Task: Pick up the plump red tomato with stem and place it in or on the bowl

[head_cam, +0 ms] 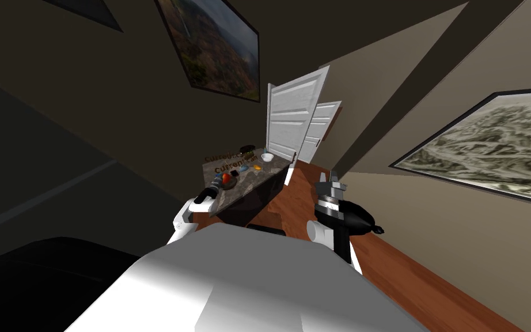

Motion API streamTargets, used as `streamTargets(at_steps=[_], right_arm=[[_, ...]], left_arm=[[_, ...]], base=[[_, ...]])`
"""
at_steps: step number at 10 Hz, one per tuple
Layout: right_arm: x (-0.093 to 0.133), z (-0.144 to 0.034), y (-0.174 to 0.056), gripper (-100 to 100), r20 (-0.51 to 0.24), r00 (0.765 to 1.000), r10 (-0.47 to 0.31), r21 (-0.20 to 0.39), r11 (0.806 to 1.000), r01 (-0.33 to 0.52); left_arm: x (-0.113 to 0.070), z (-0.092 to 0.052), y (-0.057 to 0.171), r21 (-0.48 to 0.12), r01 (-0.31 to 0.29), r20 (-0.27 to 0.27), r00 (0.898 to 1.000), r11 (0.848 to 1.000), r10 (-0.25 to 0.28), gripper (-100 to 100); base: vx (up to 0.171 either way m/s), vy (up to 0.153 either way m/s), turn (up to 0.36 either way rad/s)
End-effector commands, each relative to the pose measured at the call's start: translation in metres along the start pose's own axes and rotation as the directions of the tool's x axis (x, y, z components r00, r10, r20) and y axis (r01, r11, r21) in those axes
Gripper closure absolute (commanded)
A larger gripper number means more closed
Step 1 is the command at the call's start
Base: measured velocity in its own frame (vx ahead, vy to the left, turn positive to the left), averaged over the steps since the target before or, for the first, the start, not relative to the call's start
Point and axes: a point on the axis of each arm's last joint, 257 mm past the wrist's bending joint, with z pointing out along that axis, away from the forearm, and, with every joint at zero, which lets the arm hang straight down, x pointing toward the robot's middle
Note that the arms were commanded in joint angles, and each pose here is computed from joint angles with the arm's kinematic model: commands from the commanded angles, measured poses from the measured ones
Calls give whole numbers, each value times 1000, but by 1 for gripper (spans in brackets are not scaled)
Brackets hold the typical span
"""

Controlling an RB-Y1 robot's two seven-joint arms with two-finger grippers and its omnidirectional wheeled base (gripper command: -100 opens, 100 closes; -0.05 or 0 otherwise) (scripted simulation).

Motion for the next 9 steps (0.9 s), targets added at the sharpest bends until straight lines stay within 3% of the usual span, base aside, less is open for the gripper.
streamTargets(at_steps=[1,8,9], right_arm=[[0,0,0,0,0,1000,0,0,1000,0],[0,0,0,0,0,1000,0,0,1000,0],[0,0,0,0,0,1000,0,0,1000,0]], left_arm=[[-6,-4,-5,-7,1,4,1000,1000,-1,-100],[-22,-17,-24,-18,2,12,1000,1000,-1,-100],[-23,-17,-24,-20,2,12,1000,1000,-2,0]], base=[[13,5,-29],[9,3,-22],[0,0,0]])
